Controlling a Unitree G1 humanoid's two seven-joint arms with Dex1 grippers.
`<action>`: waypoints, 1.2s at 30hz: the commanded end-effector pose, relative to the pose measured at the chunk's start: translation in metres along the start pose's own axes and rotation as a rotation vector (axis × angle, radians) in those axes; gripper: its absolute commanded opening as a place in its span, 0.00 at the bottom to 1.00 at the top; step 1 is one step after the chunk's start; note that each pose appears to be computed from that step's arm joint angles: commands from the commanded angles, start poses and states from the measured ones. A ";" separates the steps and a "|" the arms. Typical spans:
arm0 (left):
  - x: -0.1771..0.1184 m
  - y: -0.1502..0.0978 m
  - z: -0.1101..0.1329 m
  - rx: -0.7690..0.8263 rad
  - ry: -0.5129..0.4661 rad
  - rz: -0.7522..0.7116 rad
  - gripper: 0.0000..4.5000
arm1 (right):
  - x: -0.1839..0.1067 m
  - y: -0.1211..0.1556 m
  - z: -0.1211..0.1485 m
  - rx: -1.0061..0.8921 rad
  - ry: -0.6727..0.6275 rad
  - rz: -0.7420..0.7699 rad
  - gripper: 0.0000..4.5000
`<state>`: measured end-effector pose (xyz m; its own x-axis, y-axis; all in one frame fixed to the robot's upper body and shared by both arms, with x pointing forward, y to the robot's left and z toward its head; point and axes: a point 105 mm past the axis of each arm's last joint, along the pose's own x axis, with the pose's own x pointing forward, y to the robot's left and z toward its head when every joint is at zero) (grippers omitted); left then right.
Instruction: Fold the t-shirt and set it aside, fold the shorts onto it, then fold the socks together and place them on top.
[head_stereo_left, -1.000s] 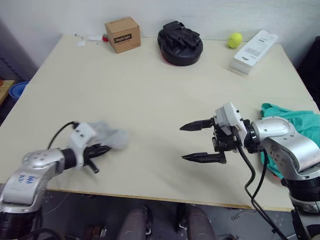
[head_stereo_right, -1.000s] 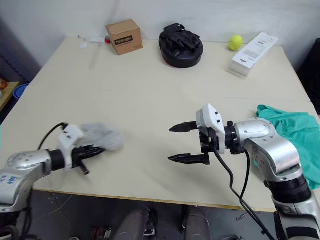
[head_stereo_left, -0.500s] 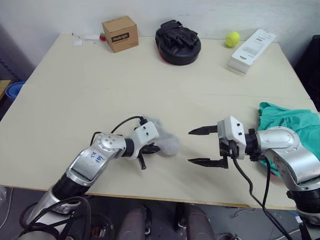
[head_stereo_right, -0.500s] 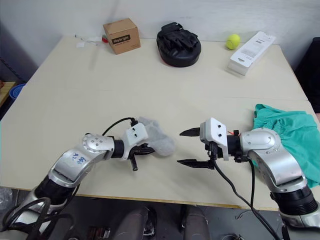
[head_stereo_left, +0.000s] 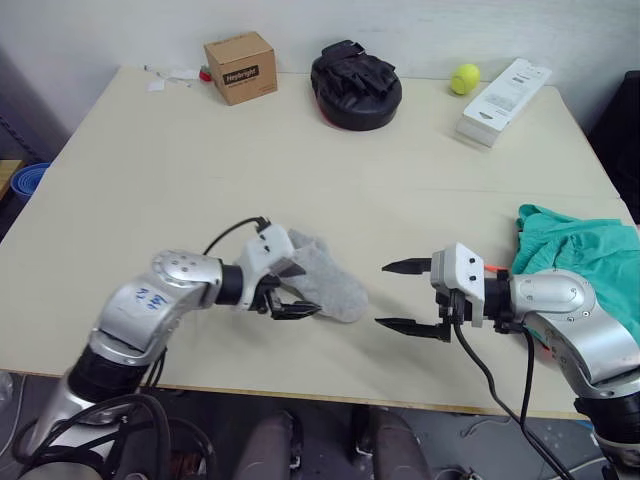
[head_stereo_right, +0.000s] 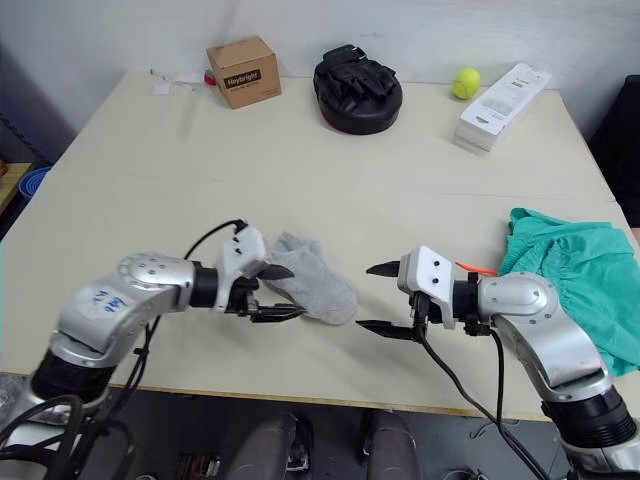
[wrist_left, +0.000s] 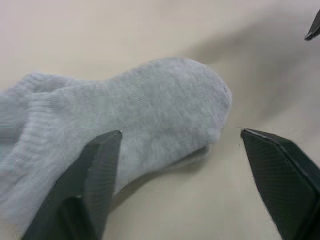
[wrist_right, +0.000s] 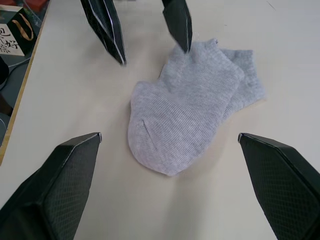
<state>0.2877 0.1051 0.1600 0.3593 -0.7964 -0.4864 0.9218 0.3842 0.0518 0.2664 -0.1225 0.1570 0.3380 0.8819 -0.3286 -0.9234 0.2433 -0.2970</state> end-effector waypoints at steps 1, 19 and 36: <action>-0.028 0.016 0.004 -0.028 -0.016 0.036 1.00 | 0.002 0.006 0.012 -0.052 -0.035 0.004 1.00; -0.020 0.077 -0.012 -0.078 0.073 0.025 1.00 | 0.022 0.016 0.001 -0.365 -0.013 0.011 1.00; 0.009 0.081 -0.004 -0.045 0.065 -0.009 1.00 | 0.016 0.012 0.021 -0.157 -0.113 -0.040 1.00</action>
<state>0.3617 0.1329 0.1433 0.3281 -0.7658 -0.5530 0.9094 0.4144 -0.0343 0.2597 -0.0984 0.1525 0.3374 0.9059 -0.2560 -0.8873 0.2152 -0.4080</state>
